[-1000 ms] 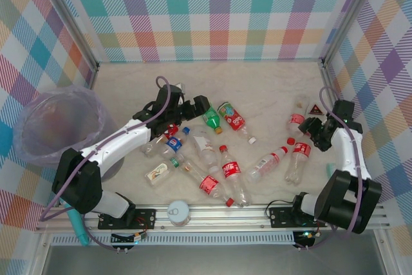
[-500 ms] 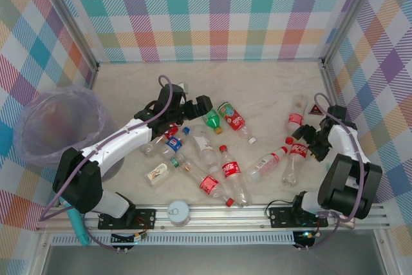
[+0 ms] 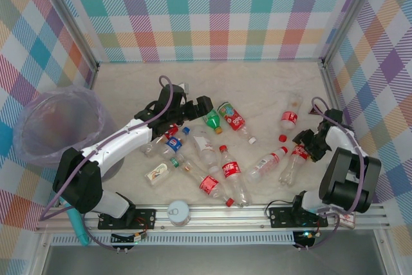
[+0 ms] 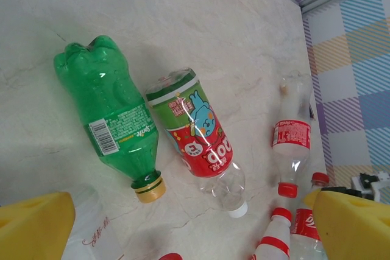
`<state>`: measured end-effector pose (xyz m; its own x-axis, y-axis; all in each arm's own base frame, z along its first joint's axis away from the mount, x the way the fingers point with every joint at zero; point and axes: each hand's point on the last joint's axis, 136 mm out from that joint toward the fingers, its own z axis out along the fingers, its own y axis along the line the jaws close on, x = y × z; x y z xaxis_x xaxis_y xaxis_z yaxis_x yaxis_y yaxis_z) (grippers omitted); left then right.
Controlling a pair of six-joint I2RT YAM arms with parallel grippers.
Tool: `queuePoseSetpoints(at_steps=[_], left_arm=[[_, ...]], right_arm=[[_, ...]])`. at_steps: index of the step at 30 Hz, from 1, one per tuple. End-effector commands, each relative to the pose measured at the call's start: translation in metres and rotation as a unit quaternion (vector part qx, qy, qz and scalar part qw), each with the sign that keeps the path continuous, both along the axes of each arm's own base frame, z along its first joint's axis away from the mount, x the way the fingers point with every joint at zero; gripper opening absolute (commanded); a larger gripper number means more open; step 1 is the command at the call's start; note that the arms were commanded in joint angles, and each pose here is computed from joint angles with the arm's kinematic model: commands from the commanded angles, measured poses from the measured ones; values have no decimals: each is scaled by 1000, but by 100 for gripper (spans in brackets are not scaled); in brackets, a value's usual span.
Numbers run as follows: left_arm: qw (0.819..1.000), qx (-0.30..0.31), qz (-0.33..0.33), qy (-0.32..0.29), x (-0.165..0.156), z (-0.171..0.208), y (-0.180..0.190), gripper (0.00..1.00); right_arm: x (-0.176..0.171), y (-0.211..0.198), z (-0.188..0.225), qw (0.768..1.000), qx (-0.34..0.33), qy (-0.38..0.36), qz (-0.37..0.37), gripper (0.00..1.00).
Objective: Put the plastic bottles in the bin
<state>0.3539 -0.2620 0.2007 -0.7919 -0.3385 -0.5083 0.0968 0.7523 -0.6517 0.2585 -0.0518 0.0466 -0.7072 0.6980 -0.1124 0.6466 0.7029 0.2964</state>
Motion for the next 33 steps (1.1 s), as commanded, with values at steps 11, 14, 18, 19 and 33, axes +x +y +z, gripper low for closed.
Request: queuePoseSetpoints(at_steps=[11,14,18,19,33], left_arm=[[975,-39,-207,-65,-35,49,-77,100],[962,-36,-258,-78,-58,55,-92,100],[950,-28,-297,-91,-81,54,-106,100],[946,-29,-308,-93,-87,53,-112,100],[931,-28,-351,-99,-87,33,-185,100]], right_arm=[[45,88,170,960,84,-253,81,61],[63,112,183,951,93,-278,98,59],[76,145,188,936,132,-303,122,58],[78,152,190,932,144,-306,129,58],[76,193,195,913,201,-311,173,58]])
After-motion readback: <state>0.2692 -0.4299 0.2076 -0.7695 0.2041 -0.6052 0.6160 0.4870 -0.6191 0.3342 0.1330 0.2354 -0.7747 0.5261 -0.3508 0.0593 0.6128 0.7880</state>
